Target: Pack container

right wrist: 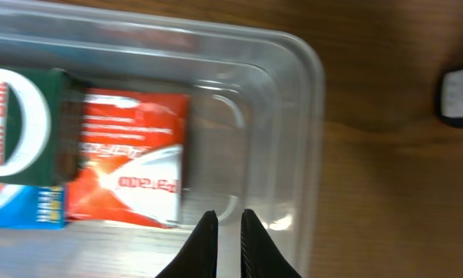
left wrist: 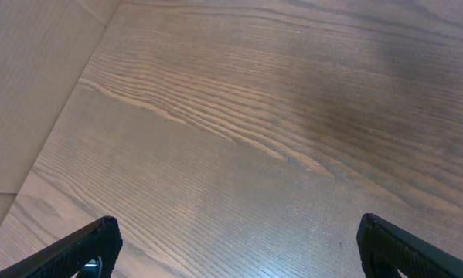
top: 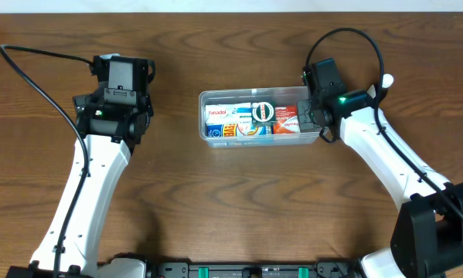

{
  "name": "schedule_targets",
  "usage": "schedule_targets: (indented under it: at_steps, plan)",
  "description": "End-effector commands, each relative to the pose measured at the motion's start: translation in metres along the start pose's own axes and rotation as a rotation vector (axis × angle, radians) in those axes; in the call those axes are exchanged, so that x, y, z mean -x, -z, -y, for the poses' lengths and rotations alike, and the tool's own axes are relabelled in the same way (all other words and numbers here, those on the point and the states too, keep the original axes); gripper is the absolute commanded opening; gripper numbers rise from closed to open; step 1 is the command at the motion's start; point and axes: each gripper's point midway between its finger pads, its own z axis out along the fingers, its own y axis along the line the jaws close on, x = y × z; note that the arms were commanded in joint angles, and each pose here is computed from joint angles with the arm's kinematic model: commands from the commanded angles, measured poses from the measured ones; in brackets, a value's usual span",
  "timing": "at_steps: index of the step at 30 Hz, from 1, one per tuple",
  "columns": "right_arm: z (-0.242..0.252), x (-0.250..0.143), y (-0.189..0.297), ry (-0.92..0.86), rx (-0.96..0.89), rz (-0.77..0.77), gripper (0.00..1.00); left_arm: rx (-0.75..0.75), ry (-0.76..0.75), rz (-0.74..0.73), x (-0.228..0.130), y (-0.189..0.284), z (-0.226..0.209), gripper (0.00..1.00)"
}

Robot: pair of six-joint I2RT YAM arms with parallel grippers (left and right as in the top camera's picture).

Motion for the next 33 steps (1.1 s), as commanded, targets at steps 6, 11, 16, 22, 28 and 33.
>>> schedule_targets:
  at_steps: [6, 11, 16, 22, 28, 33]
  plan:
    - [0.026, -0.009, -0.005, 0.005, -0.084, -0.042, 0.10, 0.023, 0.008, 0.009, 0.003, 0.000, -0.005, 0.98]
    - [0.024, -0.012, -0.006, 0.007, -0.075, -0.051, 0.08, 0.023, 0.008, 0.009, 0.003, 0.000, -0.005, 0.98]
    - [0.008, -0.009, -0.007, 0.000, 0.019, -0.043, 0.01, 0.023, 0.008, 0.009, 0.003, 0.000, -0.005, 0.98]
    - [0.010, -0.015, -0.009, 0.001, 0.009, -0.057, 0.01, 0.023, 0.008, 0.009, 0.003, 0.000, -0.005, 0.98]
    - [0.023, -0.036, -0.024, -0.001, -0.045, -0.093, 0.01, 0.023, 0.008, 0.009, 0.003, 0.000, -0.005, 0.98]
    - [0.043, -0.040, -0.028, -0.042, -0.081, -0.103, 0.01, 0.023, 0.008, 0.009, 0.003, 0.000, -0.005, 0.98]
